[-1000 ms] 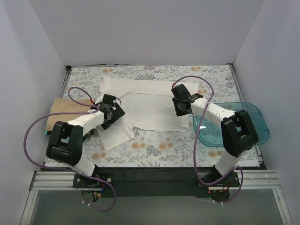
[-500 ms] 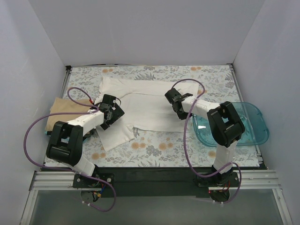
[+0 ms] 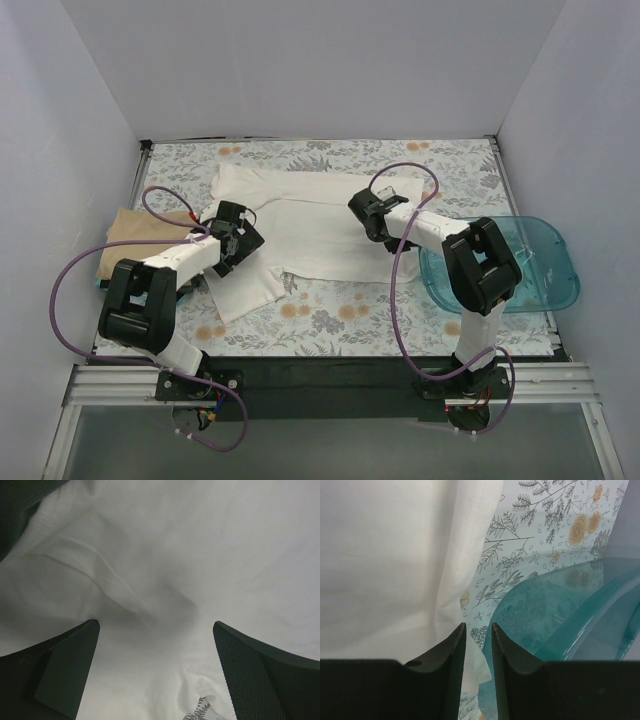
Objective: Fold and stack the t-shirts
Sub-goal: Fold the tshirt
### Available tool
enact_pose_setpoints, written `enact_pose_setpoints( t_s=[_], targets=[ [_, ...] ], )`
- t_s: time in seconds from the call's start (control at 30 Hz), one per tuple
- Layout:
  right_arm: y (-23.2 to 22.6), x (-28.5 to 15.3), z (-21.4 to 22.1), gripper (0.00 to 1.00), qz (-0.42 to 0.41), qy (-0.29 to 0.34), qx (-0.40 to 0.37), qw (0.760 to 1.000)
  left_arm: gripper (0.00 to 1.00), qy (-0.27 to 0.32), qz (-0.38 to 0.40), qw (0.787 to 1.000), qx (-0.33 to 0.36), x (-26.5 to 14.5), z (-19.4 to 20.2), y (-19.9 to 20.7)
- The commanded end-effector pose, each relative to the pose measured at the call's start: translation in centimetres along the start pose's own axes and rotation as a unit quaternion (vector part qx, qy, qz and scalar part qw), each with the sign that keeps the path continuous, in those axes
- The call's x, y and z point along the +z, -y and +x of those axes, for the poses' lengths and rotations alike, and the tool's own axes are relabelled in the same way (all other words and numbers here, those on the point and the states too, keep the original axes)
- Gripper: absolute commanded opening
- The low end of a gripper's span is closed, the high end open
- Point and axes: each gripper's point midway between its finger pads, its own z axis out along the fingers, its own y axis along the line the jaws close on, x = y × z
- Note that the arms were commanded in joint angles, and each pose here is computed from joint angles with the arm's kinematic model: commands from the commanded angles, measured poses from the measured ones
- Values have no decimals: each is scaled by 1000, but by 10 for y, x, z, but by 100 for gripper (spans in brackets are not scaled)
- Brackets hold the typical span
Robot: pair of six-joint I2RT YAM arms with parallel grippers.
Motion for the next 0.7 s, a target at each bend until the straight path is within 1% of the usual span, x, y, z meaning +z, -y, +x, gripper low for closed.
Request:
enact_pose_setpoints(
  t_s=[0.0, 0.17, 0.27, 0.3, 0.33, 0.37, 0.4, 0.43, 0.47, 0.5, 0.57, 0.6, 0.67],
  targets=[
    [29, -18, -13, 37, 31, 10, 6, 999, 98, -12, -8, 1000, 7, -11, 1, -9],
    [19, -35, -42, 40, -18, 44, 33, 998, 98, -2, 52, 999, 2, -36, -18, 22],
    [-3, -44, -55, 42, -96, 68, 41, 992, 98, 5, 95, 995, -3, -58, -27, 39],
    [-20, -50, -64, 43, -148, 86, 41, 984, 98, 0, 104, 995, -5, -64, -26, 40],
    [-26, -55, -66, 44, -174, 97, 44, 979, 98, 5, 116, 993, -9, -73, -28, 42],
    [-35, -55, -61, 44, -197, 99, 38, 975, 98, 2, 117, 993, -11, -76, -25, 39],
    [-49, -62, -61, 45, -240, 105, 35, 964, 98, -5, 113, 993, -18, -79, -20, 35],
    [-54, -66, -67, 45, -259, 123, 40, 957, 98, -7, 124, 992, -21, -88, -18, 34],
    [-55, -72, -69, 45, -273, 134, 43, 952, 98, -22, 113, 993, -20, -86, -5, 22],
    [-62, -71, -60, 45, -289, 128, 38, 948, 98, -29, 108, 993, -24, -87, 1, 16],
    [-64, -73, -56, 45, -298, 133, 42, 944, 98, -37, 105, 993, -33, -95, 14, 2],
    [-65, -68, -47, 45, -296, 125, 40, 946, 98, -55, 69, 995, -36, -91, 32, -23],
    [-64, -66, -39, 45, -292, 124, 48, 947, 98, -55, 37, 996, -59, -97, 43, -50]
  ],
)
